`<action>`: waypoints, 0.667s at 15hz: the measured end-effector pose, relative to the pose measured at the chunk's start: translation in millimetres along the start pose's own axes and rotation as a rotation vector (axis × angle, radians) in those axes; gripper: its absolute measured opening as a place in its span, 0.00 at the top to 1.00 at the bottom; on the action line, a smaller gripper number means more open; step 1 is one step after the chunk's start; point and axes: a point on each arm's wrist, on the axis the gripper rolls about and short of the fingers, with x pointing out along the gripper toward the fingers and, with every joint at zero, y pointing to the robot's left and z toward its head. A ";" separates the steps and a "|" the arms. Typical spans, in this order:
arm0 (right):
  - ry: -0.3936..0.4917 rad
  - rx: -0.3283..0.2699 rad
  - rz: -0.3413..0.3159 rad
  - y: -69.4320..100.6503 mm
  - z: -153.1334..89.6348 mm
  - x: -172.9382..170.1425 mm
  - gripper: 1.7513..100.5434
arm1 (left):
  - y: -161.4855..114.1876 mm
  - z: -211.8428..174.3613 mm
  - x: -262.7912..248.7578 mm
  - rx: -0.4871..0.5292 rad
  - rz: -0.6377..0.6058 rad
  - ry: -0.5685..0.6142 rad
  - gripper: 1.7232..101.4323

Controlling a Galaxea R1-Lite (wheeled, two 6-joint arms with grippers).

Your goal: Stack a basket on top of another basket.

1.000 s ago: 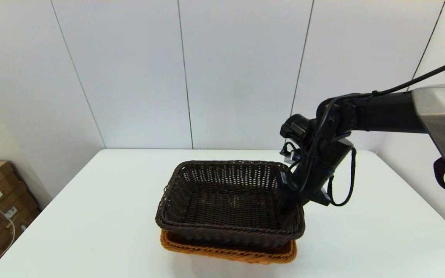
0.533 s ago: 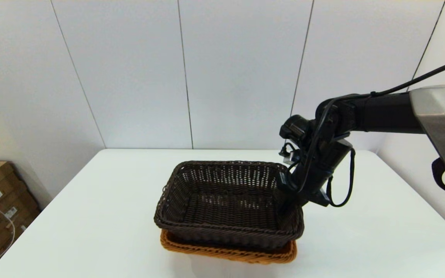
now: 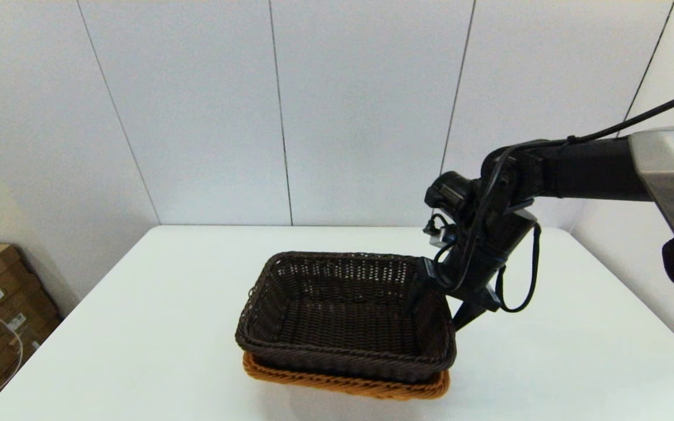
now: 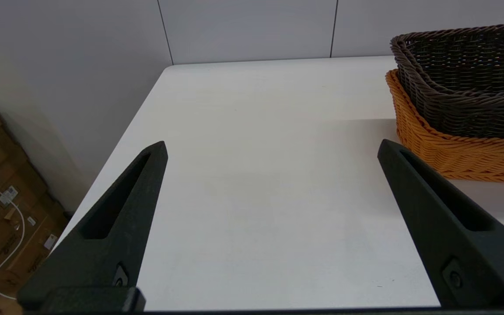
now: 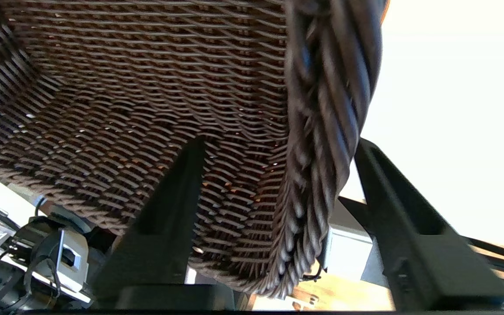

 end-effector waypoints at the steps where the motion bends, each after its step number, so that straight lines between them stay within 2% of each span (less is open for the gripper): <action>1: -0.012 -0.001 0.006 0.0 -0.3 -4.5 0.28 | 0.0 0.0 0.0 0.000 0.000 0.000 0.04; 6: -0.106 -0.030 0.063 0.9 -10.2 -44.4 0.16 | 0.0 0.0 0.0 0.000 0.001 0.000 0.04; 10: -0.108 -0.104 0.138 -1.8 -48.1 -90.3 0.11 | 0.0 0.0 0.0 0.000 0.001 0.000 0.04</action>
